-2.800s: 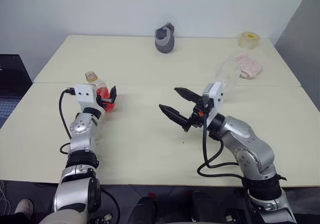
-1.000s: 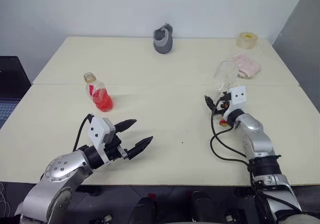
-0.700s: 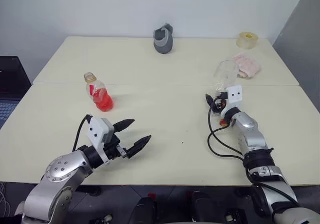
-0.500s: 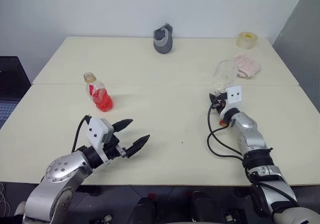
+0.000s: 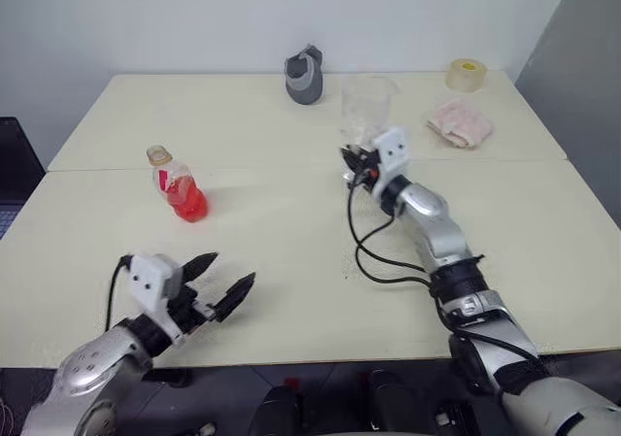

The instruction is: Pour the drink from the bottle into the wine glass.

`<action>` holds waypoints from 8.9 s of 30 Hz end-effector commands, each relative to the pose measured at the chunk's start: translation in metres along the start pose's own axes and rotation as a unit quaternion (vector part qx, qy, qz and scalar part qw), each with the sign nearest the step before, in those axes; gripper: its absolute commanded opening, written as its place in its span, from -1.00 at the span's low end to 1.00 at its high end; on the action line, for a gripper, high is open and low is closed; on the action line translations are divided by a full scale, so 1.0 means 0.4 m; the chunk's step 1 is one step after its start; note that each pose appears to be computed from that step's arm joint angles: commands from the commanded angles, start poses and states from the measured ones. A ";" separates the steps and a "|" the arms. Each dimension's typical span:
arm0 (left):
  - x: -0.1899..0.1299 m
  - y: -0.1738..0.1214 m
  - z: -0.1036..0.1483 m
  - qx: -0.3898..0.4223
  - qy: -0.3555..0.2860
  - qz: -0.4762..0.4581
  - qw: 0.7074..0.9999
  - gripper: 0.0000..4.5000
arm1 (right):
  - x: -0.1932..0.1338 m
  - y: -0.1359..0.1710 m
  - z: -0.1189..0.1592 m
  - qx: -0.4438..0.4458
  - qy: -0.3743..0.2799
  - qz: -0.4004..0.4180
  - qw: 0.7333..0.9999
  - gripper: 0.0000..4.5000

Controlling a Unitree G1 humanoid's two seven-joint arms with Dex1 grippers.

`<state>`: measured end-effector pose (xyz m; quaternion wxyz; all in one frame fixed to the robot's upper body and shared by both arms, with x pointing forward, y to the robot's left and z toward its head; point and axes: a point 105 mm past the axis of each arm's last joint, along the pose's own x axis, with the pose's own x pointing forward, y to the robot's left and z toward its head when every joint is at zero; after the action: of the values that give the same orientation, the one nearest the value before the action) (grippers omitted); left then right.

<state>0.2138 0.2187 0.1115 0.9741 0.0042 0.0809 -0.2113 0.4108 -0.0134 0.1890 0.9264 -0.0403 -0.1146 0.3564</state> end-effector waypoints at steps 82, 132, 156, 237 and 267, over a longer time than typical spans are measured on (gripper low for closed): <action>0.342 0.313 0.159 0.050 -0.114 0.153 0.980 1.00 | -0.304 0.197 0.096 0.007 -0.015 0.224 0.974 0.58; 0.480 0.112 0.503 0.512 -0.133 -0.075 0.845 -0.59 | -0.165 0.057 0.156 -0.004 -0.031 0.092 0.995 0.59; 0.485 0.048 0.534 0.676 -0.136 -0.098 0.717 -0.59 | -0.151 0.061 0.168 -0.010 -0.045 0.098 0.994 0.59; 0.473 0.058 0.620 0.804 -0.126 -0.033 0.580 -0.59 | -0.148 0.083 0.171 -0.010 -0.049 0.111 0.992 0.59; 0.421 0.198 0.633 0.331 -0.247 0.039 0.910 -0.59 | -0.179 0.107 0.159 -0.001 -0.041 0.144 0.989 0.59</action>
<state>0.4414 0.1962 0.3138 0.8946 0.3283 -0.2069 -0.2216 0.3297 -0.0317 0.2185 0.8758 -0.0414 -0.1201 0.4657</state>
